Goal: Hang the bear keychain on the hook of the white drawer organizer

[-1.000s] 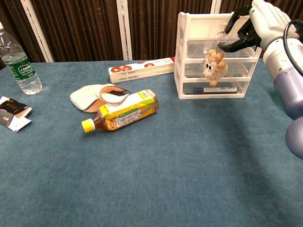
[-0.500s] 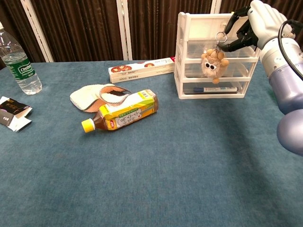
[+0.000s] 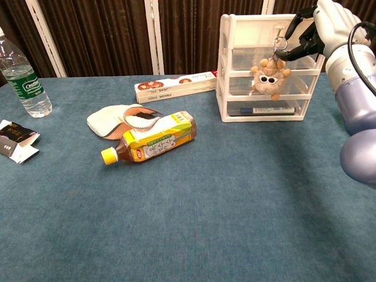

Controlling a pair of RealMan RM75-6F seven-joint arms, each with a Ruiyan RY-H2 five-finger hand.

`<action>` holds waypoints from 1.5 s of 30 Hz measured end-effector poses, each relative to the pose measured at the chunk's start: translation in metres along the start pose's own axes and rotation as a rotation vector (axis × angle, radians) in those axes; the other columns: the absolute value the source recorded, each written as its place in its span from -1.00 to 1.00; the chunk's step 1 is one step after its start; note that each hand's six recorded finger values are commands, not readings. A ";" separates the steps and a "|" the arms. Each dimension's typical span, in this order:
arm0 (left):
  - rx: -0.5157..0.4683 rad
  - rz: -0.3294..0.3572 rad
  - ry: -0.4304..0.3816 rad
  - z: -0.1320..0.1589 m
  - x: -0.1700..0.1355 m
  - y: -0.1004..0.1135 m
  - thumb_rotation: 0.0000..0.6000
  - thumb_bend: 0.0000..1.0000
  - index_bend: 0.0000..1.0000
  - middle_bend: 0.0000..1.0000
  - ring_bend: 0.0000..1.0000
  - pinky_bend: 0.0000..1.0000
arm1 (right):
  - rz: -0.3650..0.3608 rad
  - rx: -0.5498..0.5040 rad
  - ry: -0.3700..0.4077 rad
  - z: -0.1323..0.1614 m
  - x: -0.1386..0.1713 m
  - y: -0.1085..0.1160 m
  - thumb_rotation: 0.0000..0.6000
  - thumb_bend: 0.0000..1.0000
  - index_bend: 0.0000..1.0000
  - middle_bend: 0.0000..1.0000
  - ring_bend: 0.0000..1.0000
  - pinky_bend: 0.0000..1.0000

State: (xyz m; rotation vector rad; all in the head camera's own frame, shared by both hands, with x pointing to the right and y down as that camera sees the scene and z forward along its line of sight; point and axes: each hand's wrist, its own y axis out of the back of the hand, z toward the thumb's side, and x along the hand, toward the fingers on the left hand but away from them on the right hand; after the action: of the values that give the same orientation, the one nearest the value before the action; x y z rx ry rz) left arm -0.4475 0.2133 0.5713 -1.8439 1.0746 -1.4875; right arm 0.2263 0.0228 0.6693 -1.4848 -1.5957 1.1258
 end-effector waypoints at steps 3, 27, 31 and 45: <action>0.000 -0.001 -0.001 0.001 0.000 0.000 1.00 -1.00 -1.00 -1.00 -1.00 -1.00 | -0.006 -0.001 -0.002 0.000 -0.001 0.001 1.00 -0.58 0.11 1.00 1.00 0.89; -0.005 -0.003 -0.003 0.001 0.000 0.000 1.00 -1.00 -1.00 -1.00 -1.00 -1.00 | 0.030 0.026 -0.057 -0.012 0.005 -0.016 1.00 -0.74 -0.45 1.00 1.00 0.86; -0.007 -0.003 -0.003 0.002 0.000 -0.001 1.00 -1.00 -1.00 -1.00 -1.00 -1.00 | 0.027 0.020 -0.058 -0.013 0.008 -0.014 1.00 -0.76 -0.59 1.00 1.00 0.83; -0.009 -0.001 -0.008 0.003 -0.002 0.000 1.00 -1.00 -1.00 -1.00 -1.00 -1.00 | -0.043 -0.005 -0.038 -0.028 0.028 0.019 1.00 -0.81 -0.84 1.00 0.99 0.74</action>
State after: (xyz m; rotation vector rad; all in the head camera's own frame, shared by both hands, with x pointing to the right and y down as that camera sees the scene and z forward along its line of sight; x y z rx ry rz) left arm -0.4447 0.2146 0.5699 -1.8553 1.0783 -1.4770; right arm 0.2557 0.0539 0.6606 -1.4330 -1.6497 1.1334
